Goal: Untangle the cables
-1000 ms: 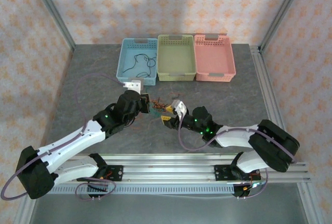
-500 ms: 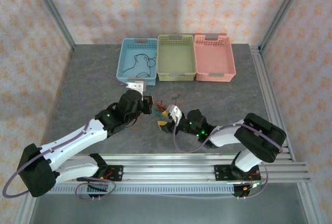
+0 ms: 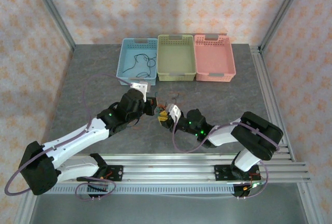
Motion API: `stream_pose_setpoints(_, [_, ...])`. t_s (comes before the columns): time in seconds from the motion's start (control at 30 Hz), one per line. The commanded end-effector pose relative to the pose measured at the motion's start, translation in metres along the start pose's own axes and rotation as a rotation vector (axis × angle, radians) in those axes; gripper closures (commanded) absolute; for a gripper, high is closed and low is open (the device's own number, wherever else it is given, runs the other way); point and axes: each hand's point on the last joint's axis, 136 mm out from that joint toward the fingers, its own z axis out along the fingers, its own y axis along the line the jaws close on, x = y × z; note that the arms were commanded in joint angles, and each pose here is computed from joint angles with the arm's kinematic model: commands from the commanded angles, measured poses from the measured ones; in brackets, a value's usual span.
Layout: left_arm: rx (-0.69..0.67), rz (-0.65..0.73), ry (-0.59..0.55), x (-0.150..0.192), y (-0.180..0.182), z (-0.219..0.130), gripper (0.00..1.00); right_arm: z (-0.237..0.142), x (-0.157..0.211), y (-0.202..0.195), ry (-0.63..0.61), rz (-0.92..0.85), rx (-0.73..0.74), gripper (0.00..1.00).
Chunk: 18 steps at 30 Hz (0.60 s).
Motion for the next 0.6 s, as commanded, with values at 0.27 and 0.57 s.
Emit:
stream_pose_setpoints(0.27, [-0.319, -0.064, -0.239, -0.043, 0.067, -0.05, 1.0, 0.003, 0.011, -0.001, 0.108, -0.05, -0.003, 1.0])
stream_pose_setpoints(0.57, [-0.462, -0.289, -0.272, -0.059, 0.118, -0.072, 1.0, -0.003, 0.026, 0.001, 0.232, -0.15, 0.002, 1.0])
